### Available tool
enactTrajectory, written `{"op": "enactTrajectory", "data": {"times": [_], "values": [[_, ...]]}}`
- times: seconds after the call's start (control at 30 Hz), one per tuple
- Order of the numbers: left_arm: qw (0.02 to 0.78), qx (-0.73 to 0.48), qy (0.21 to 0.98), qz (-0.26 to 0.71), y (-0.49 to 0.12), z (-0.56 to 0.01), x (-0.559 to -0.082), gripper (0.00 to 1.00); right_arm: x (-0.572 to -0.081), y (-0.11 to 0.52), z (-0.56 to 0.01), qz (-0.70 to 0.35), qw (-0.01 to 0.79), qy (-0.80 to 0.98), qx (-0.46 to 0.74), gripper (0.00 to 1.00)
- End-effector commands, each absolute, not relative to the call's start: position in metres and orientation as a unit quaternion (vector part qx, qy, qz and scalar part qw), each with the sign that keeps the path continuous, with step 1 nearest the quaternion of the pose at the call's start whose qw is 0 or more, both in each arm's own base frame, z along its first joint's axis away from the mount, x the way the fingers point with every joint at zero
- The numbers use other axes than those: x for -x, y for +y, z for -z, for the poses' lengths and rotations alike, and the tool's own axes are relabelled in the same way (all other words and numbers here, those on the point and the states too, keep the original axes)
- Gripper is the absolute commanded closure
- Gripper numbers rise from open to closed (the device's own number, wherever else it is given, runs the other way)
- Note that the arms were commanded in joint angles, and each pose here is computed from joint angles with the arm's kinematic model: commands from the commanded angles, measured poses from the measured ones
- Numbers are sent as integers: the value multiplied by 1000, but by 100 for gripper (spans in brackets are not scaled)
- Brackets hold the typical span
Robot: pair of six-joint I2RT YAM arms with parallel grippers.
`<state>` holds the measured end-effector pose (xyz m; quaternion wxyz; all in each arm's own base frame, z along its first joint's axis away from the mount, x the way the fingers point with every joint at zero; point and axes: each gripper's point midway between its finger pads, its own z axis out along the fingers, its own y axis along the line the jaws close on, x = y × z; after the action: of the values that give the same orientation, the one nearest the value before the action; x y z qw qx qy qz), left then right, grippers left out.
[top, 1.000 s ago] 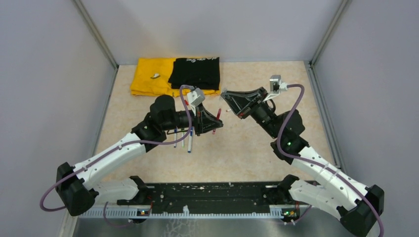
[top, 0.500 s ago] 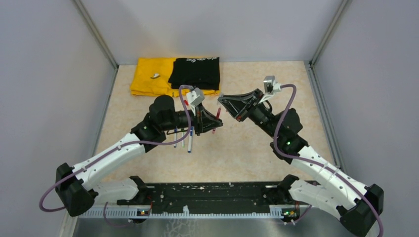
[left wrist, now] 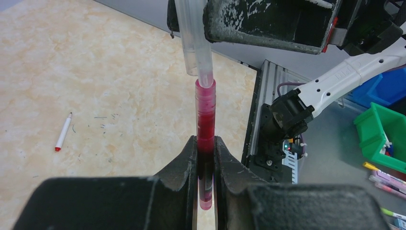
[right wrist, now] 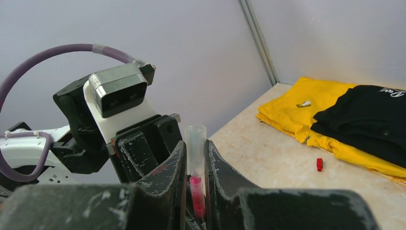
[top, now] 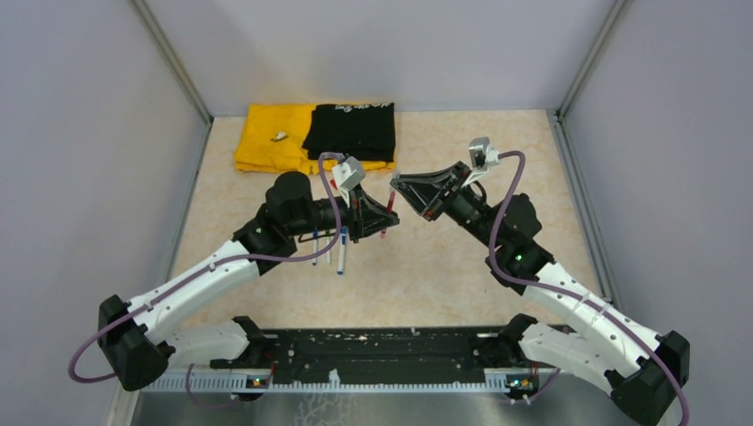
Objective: Insert the pens into the pen caps
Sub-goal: Insert the pen cap onto the pen.
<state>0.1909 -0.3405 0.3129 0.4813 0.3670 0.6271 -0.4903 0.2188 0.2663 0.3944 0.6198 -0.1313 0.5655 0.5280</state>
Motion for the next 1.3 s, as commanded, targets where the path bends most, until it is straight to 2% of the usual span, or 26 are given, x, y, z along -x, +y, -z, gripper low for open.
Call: {"op": "enactTrajectory", "data": {"times": [0.0,0.53,1.27], "values": [[505,-371,606,491,-339,-331,-189,100,-213,260,-417,-531,640,538,138,100],[529,-338,603,492,-337,-344,-198,100,-208,275,-393,-540,604,559,175,100],[544,-324,588,503,-337,-364,-199,100,-219,280,-345,-499,585,608,197,100]]}}
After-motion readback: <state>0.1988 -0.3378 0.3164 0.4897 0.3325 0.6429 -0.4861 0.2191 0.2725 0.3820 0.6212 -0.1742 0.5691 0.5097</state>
